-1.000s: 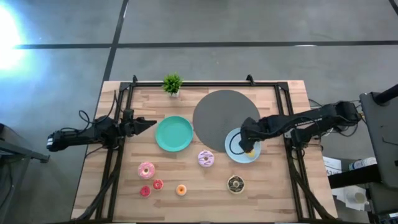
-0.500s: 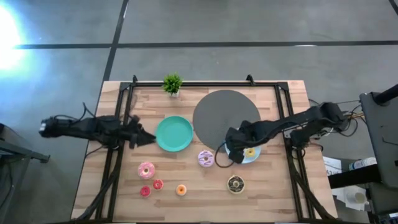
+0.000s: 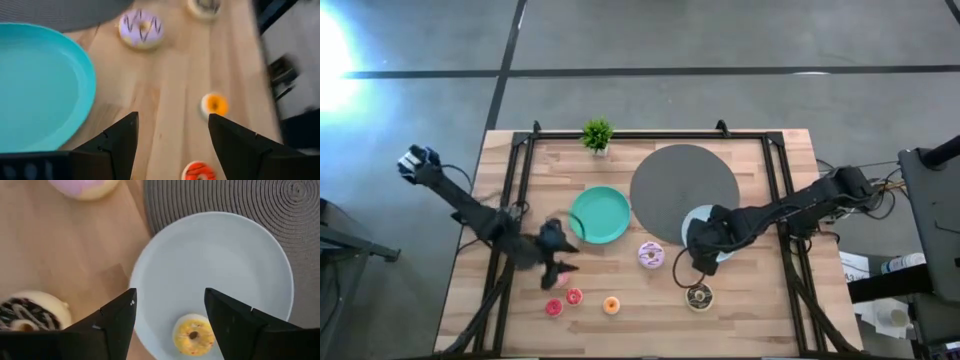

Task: Pick & Place donuts
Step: Put the small blue donut on the blue plate

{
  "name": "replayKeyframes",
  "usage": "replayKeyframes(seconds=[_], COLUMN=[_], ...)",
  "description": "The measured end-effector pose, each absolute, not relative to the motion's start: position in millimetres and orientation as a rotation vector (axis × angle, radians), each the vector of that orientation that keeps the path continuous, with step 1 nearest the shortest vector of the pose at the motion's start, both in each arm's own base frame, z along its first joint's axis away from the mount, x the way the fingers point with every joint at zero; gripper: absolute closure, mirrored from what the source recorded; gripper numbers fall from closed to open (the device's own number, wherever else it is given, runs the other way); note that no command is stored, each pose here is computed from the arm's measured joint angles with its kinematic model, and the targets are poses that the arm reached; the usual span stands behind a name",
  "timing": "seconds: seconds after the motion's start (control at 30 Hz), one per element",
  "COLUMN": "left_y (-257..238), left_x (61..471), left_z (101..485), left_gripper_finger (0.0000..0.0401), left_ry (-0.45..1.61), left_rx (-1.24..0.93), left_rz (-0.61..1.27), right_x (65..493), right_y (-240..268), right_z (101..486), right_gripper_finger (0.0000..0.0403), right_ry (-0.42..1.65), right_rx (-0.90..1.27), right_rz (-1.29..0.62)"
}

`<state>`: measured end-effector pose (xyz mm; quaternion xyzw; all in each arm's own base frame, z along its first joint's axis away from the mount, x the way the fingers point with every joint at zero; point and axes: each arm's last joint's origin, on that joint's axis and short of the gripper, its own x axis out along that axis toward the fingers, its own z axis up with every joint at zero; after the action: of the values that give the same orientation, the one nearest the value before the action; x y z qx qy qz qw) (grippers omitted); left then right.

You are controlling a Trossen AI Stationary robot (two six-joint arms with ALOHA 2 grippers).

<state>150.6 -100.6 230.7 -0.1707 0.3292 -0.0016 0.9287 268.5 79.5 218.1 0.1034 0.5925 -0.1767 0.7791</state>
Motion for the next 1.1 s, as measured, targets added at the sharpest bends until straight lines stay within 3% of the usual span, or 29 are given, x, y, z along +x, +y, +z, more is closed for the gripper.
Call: replayKeyframes(seconds=[0.3, 0.63, 1.1], left_y=[-175, -233, -260], left_x=[207, 259, 286], left_z=[233, 207, 183], left_gripper_finger=[0.0186, 0.0186, 0.0195], left_ry=[0.817, 1.02, 1.083], left_rx=[-0.109, 0.124, 0.108], left_rz=[-0.006, 0.03, 0.006], right_x=[255, 227, 204], right_y=[84, 81, 78], right_z=[217, 225, 220], right_gripper_finger=[0.0179, 0.0179, 0.0179], right_ry=[1.259, 1.184, 1.144], right_rx=[0.064, 0.085, 0.079], right_rz=[-0.318, -0.322, -0.315])
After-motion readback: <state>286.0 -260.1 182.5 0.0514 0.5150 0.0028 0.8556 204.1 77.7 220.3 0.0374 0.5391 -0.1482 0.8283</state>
